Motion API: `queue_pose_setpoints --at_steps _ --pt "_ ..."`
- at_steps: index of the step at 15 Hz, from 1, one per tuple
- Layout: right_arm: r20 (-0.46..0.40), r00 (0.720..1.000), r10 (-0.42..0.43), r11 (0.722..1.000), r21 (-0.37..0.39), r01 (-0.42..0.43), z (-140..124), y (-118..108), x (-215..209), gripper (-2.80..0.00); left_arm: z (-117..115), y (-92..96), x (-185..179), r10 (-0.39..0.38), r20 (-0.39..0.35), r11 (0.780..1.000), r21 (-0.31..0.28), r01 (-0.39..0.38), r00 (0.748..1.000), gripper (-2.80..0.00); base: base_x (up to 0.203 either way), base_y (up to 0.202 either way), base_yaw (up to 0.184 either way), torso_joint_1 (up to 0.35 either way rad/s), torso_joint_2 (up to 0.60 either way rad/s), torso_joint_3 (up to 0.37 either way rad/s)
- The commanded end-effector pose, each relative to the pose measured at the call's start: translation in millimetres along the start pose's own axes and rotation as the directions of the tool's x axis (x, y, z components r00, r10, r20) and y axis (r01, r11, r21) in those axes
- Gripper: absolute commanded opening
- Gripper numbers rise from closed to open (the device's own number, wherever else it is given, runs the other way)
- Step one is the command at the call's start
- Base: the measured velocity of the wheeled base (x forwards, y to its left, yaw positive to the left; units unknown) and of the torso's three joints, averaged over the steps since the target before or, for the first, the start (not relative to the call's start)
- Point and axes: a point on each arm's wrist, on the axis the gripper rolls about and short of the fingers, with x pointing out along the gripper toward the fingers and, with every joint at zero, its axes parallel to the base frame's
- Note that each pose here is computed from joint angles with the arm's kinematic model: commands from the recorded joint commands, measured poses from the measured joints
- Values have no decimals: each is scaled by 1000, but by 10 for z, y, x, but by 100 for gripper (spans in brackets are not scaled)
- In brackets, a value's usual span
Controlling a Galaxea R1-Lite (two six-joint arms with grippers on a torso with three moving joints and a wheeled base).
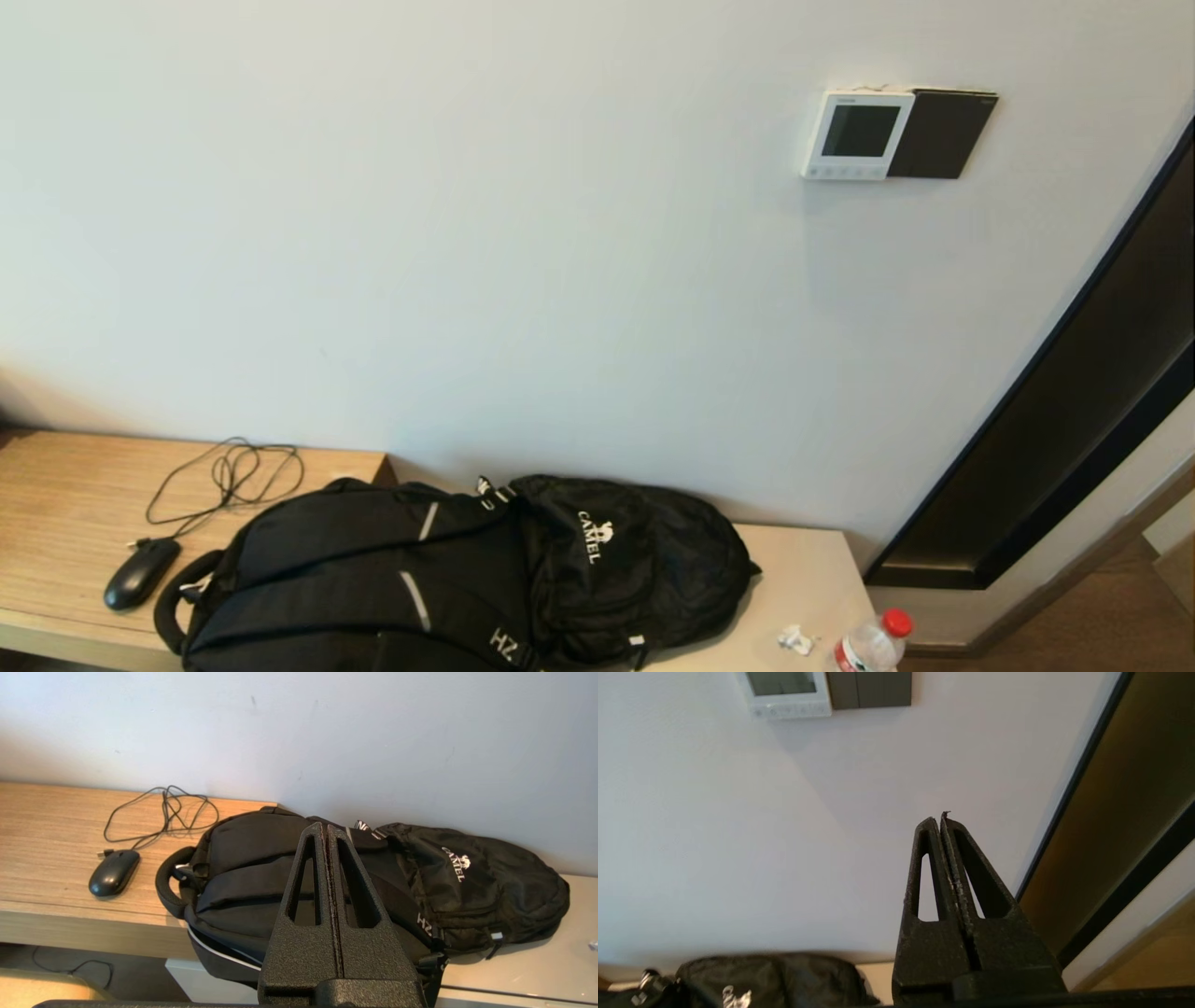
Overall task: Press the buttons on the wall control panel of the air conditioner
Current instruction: Turn on the central air conditioner
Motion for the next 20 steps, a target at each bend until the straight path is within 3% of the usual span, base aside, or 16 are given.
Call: queue_pose_setpoints --at_steps 1,8,13,20 --pt "-39 999 -33 999 -9 33 -156 -5 495 -280 -1 0 -1 0 1 1000 0 0 1000 -280 0 0 0 0 0 0" --pt "-26 996 -89 996 -12 89 -191 19 1216 -280 -1 0 -1 0 1 1000 0 0 1000 -280 0 0 0 0 0 0" --pt "-3 999 -37 999 -7 37 -132 235 1569 -280 -1 0 -1 0 1 1000 0 0 1000 -280 0 0 0 0 0 0" --pt "-12 1000 -26 999 -21 26 -199 451 1847 -280 -1 0 -1 0 1 1000 0 0 1000 -280 0 0 0 0 0 0"
